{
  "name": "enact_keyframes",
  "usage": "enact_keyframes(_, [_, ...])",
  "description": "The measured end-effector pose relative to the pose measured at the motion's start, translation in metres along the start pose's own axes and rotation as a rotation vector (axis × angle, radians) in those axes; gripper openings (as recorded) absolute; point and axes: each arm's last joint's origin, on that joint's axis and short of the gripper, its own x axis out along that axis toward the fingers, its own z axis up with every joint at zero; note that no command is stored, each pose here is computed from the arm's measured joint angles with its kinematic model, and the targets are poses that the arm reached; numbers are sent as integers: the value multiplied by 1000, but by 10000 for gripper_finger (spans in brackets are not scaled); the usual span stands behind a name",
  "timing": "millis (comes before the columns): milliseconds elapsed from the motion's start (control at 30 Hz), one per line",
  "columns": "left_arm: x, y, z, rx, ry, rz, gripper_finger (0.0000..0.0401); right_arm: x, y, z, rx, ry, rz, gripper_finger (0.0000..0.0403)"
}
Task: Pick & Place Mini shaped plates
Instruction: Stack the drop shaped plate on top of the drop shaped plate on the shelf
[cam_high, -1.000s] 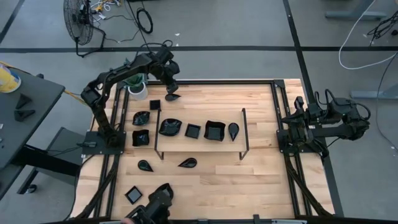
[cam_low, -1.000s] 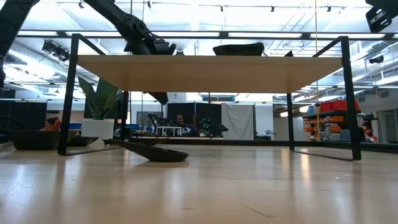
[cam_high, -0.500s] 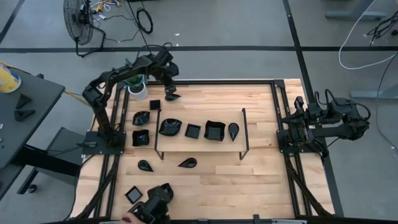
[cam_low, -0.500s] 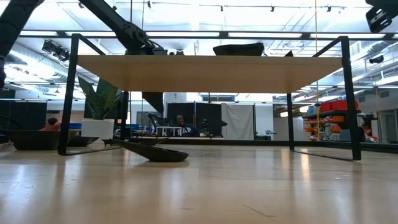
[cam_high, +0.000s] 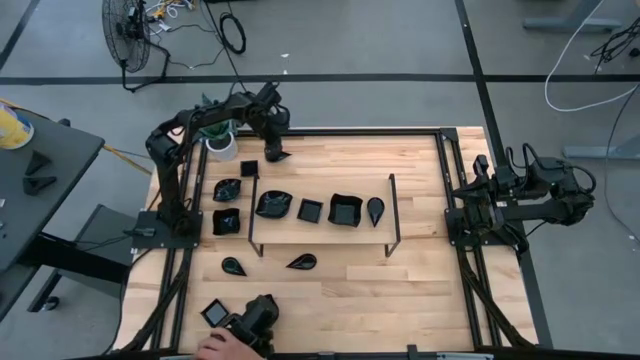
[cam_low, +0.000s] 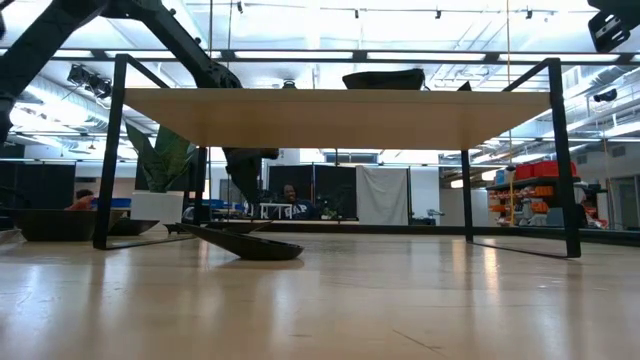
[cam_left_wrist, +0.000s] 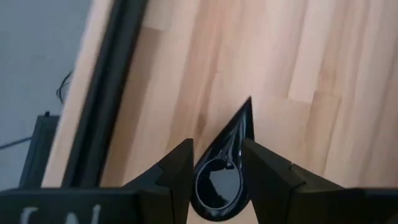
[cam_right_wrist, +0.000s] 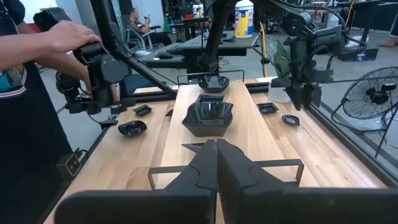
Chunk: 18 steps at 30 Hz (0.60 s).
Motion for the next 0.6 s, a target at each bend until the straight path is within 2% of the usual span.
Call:
enact_keyframes(133, [5, 1, -2, 75, 13, -8, 140, 0, 0, 0, 0, 0, 0, 5])
enact_keyframes(600, [14, -2, -7, 83, 87, -37, 139, 0, 0, 0, 0, 0, 0, 5])
